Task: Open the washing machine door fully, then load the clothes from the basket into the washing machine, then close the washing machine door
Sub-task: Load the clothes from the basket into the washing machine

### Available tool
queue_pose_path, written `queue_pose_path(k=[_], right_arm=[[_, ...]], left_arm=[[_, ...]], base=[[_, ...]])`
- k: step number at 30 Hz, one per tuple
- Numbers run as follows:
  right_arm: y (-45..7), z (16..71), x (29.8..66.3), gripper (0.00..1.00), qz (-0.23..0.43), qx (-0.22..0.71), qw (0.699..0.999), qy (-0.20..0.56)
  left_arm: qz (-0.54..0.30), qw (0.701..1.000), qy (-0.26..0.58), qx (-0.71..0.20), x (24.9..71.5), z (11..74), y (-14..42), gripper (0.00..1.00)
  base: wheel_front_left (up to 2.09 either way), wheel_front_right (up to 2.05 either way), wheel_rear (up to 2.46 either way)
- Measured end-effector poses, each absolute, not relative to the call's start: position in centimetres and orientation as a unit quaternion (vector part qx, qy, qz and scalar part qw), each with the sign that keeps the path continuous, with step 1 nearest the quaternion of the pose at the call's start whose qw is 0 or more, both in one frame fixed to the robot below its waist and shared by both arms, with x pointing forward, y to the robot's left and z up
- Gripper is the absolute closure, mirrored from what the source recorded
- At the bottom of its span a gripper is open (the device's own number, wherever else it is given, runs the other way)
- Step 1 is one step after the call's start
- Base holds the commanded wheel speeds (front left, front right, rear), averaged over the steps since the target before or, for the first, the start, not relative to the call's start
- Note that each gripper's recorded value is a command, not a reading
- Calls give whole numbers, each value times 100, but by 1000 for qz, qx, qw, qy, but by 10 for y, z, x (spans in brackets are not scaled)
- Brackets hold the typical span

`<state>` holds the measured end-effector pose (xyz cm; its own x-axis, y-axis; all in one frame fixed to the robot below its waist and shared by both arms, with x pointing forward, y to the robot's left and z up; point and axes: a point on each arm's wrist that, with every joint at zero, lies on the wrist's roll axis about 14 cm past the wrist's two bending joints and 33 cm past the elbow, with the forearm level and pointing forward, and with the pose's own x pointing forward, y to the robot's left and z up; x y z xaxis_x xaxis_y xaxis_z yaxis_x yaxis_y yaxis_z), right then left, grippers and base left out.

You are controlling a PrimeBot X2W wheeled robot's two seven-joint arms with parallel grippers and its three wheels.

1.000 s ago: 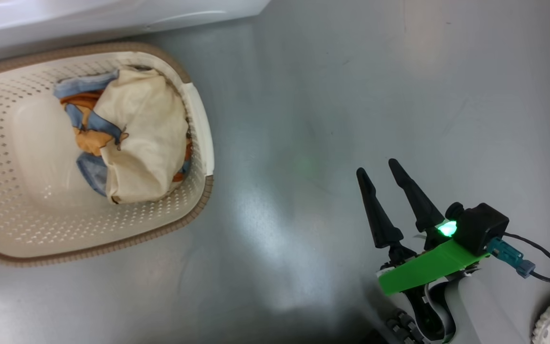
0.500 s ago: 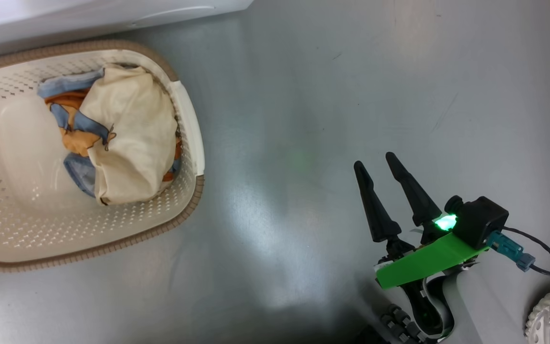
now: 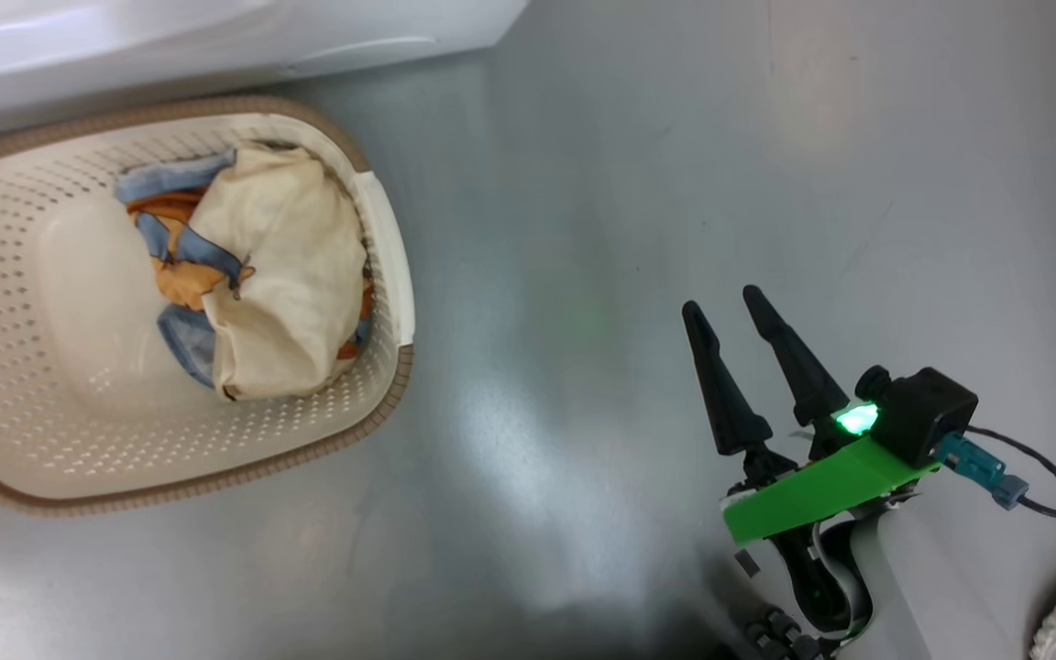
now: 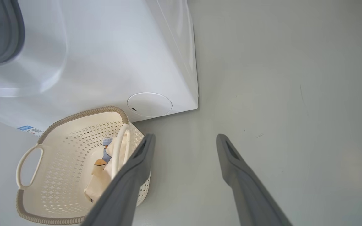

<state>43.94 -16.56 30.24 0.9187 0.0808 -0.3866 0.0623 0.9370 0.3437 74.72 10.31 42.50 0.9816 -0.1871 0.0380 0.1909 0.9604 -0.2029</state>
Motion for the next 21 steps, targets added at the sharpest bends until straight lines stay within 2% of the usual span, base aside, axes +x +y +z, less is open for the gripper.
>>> queue_pose_path(k=[21], right_arm=[[-155,357,460,0,32,172,976,131]], left_arm=[[-101,988,-13,-119,685,465,105,0]], base=[[0,0,0]])
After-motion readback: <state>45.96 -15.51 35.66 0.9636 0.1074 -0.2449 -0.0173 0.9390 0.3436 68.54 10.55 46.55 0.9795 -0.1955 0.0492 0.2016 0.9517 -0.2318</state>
